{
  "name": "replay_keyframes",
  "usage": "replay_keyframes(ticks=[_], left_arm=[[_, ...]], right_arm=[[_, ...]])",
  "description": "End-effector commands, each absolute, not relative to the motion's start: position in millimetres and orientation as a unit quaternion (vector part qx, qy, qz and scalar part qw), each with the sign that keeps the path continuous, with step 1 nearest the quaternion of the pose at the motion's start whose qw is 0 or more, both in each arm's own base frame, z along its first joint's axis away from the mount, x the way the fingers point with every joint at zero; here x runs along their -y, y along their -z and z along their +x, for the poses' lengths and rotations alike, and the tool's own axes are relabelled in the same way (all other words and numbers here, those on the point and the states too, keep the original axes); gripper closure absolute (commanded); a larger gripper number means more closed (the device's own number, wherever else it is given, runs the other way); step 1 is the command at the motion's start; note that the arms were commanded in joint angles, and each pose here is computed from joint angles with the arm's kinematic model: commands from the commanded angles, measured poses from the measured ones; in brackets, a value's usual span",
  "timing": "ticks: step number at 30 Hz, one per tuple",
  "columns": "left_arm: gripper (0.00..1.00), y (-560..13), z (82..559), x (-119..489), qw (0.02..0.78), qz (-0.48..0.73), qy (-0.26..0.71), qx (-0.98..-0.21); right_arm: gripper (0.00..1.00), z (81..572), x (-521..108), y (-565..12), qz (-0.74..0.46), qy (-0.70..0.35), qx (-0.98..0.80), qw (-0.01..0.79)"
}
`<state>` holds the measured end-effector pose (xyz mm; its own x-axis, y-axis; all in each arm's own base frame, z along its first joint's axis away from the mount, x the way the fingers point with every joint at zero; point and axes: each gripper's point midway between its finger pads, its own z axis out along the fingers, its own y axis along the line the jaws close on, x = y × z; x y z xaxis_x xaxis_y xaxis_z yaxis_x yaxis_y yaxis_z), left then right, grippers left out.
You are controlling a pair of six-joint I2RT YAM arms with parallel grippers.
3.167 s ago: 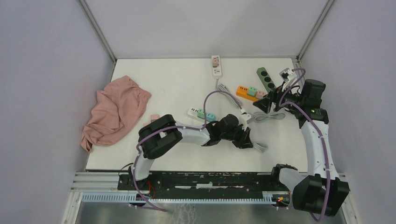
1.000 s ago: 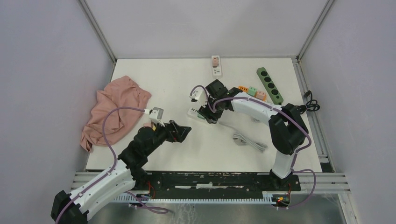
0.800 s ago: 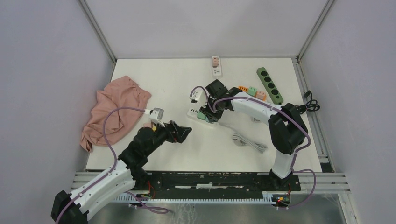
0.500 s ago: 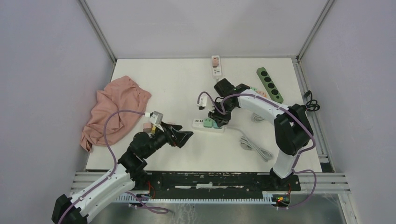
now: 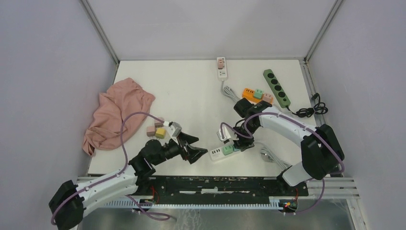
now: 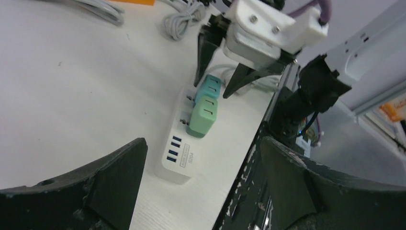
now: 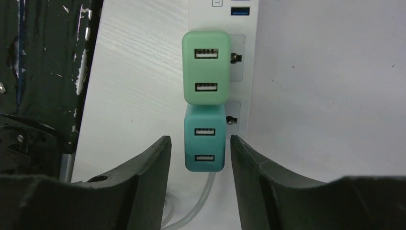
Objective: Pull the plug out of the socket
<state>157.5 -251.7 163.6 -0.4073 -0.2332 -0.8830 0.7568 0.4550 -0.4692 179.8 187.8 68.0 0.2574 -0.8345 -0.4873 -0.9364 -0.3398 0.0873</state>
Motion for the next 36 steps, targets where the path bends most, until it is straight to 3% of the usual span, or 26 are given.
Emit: replay_keyframes(ticks=[1,5,13,21,36], left_arm=[[0.05,-177.6,148.8,266.6,0.562,0.258,0.455,-0.640],[0.05,-171.1,143.3,274.6,0.575,0.292,0.427,-0.634],[0.03,-156.9,150.4,275.3,0.581,0.297,0.392,-0.649],[0.03,-151.6,155.9,270.5,0.588,0.275,0.386,-0.655],[0.03,-128.3,156.4,285.0,0.560,0.297,0.381,-0.673]], right_arm=[[0.37,185.4,-189.9,-73.1,-0.798,-0.216,-0.544,0.144],[0.22,191.7,-193.0,-83.4,-0.777,-0.216,-0.567,0.168],[0.07,179.2,-206.2,-119.1,-0.746,-0.282,-0.555,0.239],[0.07,158.1,-222.5,-134.6,-0.734,-0.357,-0.518,0.254],[0.09,155.2,-232.7,-112.4,-0.745,-0.352,-0.513,0.241]])
